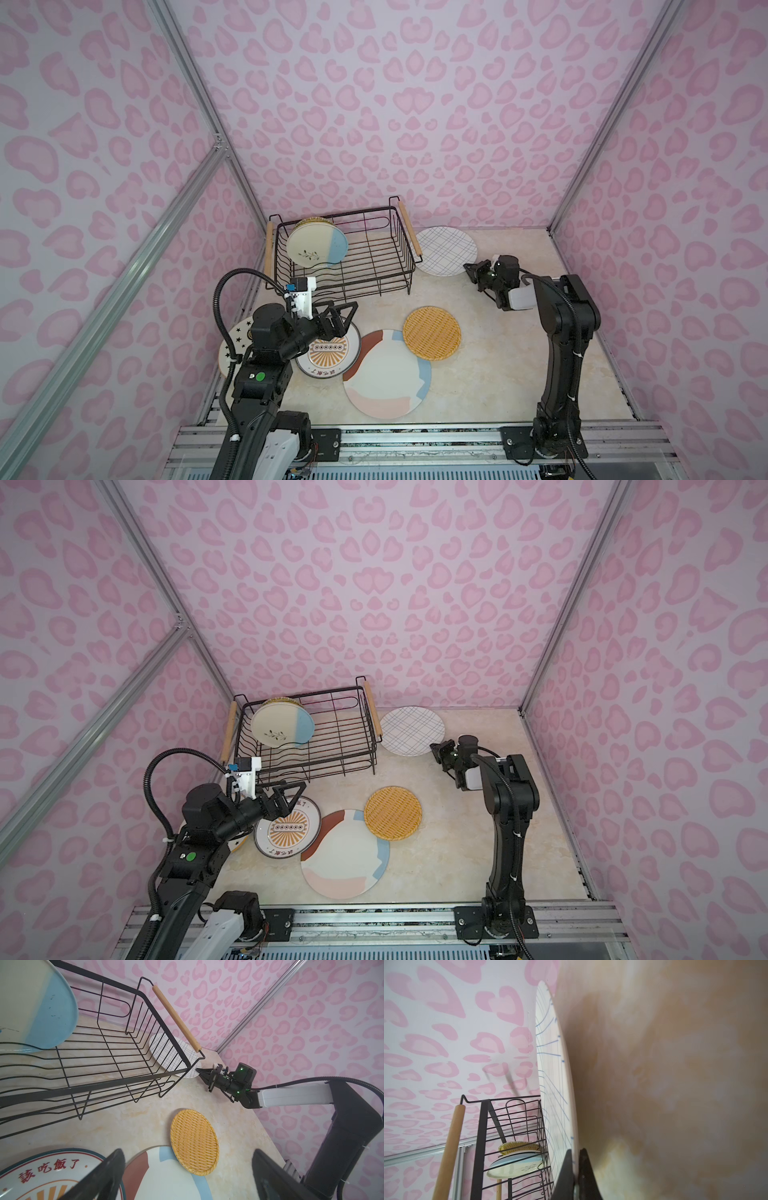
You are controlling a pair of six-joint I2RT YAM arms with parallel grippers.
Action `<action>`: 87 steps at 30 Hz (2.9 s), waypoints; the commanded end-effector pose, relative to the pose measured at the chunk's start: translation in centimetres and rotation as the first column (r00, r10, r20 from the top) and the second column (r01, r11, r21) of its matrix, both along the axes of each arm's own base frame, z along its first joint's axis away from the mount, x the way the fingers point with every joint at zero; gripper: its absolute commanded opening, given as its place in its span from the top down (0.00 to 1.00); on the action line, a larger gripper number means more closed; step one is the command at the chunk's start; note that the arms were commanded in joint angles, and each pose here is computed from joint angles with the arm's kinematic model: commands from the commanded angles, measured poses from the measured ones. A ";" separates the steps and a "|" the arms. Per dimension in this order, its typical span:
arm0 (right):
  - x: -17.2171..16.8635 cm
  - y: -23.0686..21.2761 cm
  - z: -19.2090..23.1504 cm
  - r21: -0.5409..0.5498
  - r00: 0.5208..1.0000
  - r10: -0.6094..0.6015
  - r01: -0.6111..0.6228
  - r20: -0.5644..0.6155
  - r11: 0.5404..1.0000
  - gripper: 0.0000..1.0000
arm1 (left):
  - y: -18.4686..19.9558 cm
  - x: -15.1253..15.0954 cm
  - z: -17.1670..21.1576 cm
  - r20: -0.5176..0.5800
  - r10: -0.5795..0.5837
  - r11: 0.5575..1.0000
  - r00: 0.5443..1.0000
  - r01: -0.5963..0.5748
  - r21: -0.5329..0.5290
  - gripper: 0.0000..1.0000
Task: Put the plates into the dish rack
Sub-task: 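Lift the plaid plate upright with the right gripper while the left approaches, then grasp the plaid plate's rim with the left gripper beside the right gripper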
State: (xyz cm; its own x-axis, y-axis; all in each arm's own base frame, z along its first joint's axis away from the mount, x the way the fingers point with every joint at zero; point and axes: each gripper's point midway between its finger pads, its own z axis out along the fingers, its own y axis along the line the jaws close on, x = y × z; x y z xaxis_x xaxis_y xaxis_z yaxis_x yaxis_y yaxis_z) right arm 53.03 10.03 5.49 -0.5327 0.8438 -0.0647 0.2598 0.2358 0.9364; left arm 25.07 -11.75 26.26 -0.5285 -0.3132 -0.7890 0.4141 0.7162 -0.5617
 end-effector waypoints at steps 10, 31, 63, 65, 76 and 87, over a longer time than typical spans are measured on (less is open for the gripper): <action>-4.3 -4.6 6.2 -0.045 0.987 -0.031 0.038 0.160 0.998 1.00 | 0.2 0.5 0.4 0.035 0.020 1.000 0.999 -0.020 -0.005 0.03; -7.4 -3.4 18.0 -0.198 0.920 0.097 -0.022 0.379 0.980 1.00 | -1.4 1.9 4.3 0.043 -0.083 0.996 0.996 0.084 -0.038 0.01; -12.7 7.2 25.9 -0.208 0.799 0.352 -0.285 0.487 0.936 1.00 | -9.8 19.2 7.3 -0.029 -0.261 0.957 0.965 0.254 -0.137 0.23; -12.8 7.5 25.8 -0.208 0.797 0.358 -0.293 0.486 0.933 1.00 | -10.3 19.6 7.2 -0.038 -0.281 0.950 0.959 0.272 -0.155 0.27; -13.2 7.9 25.8 -0.208 0.790 0.372 -0.308 0.488 0.928 1.00 | -12.0 19.8 5.8 -0.086 -0.341 0.927 0.936 0.320 -0.197 0.49; -13.3 8.2 26.2 -0.197 0.780 0.380 -0.325 0.497 0.925 1.00 | -12.4 19.5 6.7 -0.071 -0.358 0.917 0.931 0.336 -0.216 0.68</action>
